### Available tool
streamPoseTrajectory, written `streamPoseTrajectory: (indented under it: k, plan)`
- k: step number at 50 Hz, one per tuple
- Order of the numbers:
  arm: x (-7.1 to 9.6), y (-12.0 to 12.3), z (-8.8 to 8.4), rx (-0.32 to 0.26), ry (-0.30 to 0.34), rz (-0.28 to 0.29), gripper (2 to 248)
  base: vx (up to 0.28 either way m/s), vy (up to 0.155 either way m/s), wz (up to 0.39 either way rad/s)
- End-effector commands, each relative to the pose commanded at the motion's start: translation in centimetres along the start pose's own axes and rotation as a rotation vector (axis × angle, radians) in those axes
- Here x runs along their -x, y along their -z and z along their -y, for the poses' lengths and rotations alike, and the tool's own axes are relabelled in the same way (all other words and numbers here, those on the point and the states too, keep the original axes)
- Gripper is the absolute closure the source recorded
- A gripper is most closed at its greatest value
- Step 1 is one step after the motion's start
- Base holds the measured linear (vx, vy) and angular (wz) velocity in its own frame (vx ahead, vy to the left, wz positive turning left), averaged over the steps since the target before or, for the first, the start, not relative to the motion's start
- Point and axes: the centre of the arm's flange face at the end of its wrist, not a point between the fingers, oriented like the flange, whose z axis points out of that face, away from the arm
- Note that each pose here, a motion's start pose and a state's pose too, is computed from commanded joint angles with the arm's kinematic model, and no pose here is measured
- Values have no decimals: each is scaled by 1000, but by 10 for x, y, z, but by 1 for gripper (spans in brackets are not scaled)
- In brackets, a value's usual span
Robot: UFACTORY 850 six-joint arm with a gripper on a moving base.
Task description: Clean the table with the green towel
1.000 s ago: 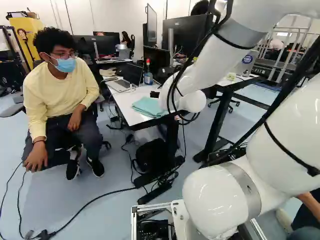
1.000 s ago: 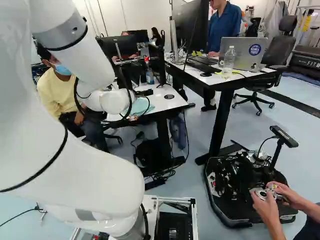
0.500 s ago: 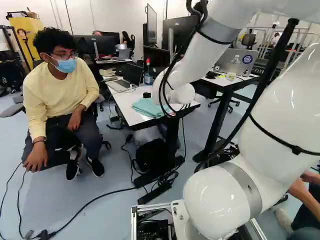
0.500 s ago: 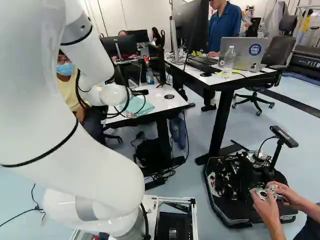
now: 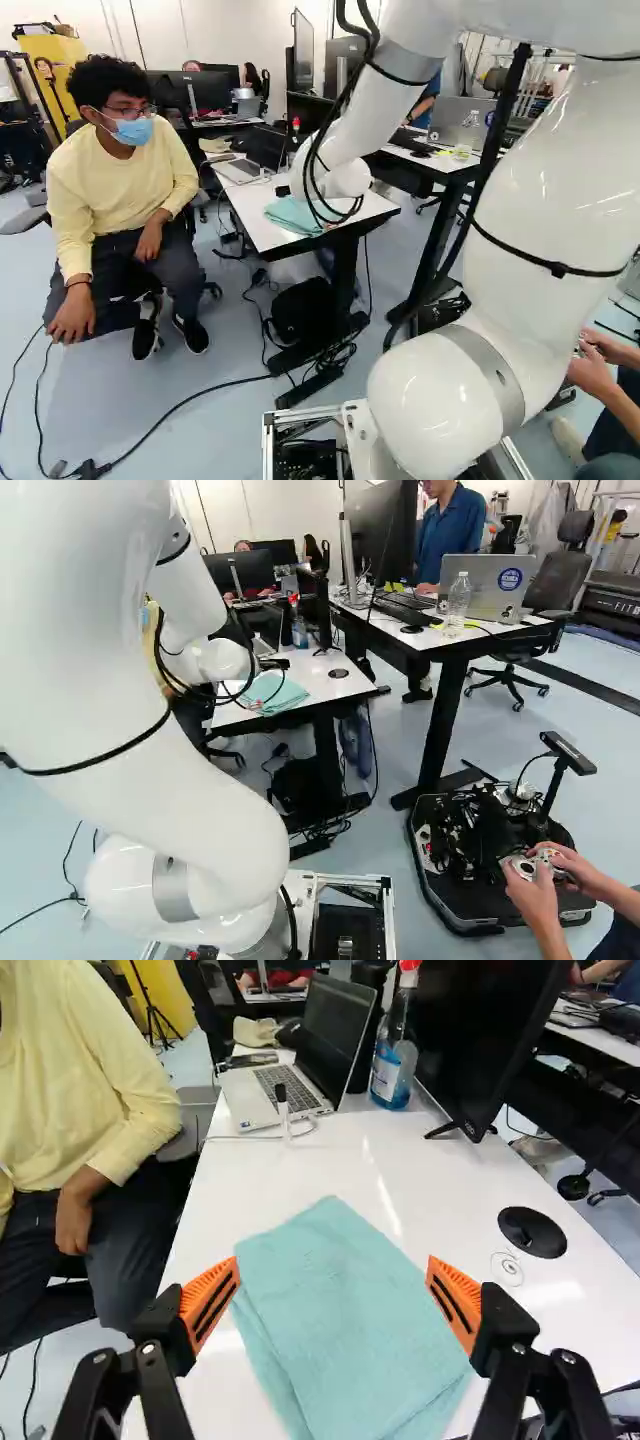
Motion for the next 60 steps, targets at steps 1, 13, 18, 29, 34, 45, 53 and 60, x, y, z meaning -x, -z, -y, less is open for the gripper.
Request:
streamPoseTrajectory:
  k: [1,13,18,29,34,45,53,60]
  plan:
    - [0,-1,0,-1,0,4,3,0,0,0]
    - [-3,-13,1,-2,0,47,3,0,0,0]
    - [-4,-17,0,1,-3,62,3,0,0,0]
    - [-7,-29,-2,9,-13,90,3,0,0,0]
    - [-9,-35,-4,12,-19,102,3,0,0,0]
    - [-12,-46,-6,19,-30,131,3,0,0,0]
    - [-14,-54,-7,23,-37,156,3,0,0,0]
    - [-16,-61,-8,25,-44,176,3,0,0,0]
